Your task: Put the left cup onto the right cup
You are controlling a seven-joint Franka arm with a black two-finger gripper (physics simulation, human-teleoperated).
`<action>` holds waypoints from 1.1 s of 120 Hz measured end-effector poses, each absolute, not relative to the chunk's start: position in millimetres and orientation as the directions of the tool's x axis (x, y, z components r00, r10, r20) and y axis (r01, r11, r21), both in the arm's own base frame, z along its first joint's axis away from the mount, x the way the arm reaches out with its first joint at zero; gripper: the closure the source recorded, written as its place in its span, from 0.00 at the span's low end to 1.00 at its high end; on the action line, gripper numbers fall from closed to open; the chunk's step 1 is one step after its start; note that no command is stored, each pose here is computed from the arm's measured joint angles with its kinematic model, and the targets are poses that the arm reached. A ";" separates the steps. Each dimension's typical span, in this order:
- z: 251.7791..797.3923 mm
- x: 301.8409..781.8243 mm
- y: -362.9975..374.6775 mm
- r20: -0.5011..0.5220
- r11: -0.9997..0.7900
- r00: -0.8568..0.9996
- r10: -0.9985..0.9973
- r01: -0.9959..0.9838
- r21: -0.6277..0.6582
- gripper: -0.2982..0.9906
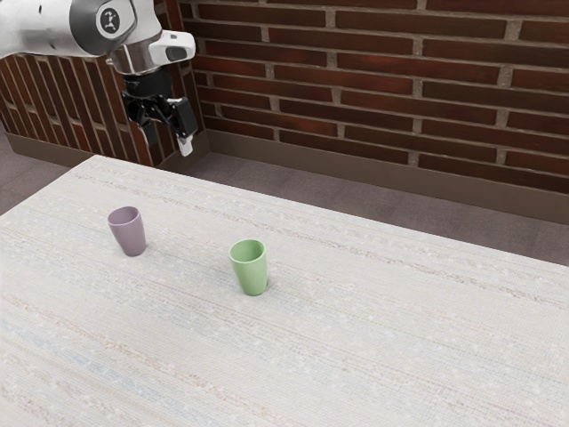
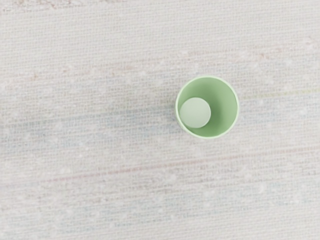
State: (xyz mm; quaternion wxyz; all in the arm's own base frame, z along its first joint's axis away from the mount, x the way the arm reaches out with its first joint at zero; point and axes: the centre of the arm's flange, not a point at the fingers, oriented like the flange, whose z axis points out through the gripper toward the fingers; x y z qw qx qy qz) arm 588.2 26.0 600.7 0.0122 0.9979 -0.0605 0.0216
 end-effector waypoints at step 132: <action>559.1 584.1 98.0 -0.062 -1.000 0.998 0.005 0.007 0.025 0.23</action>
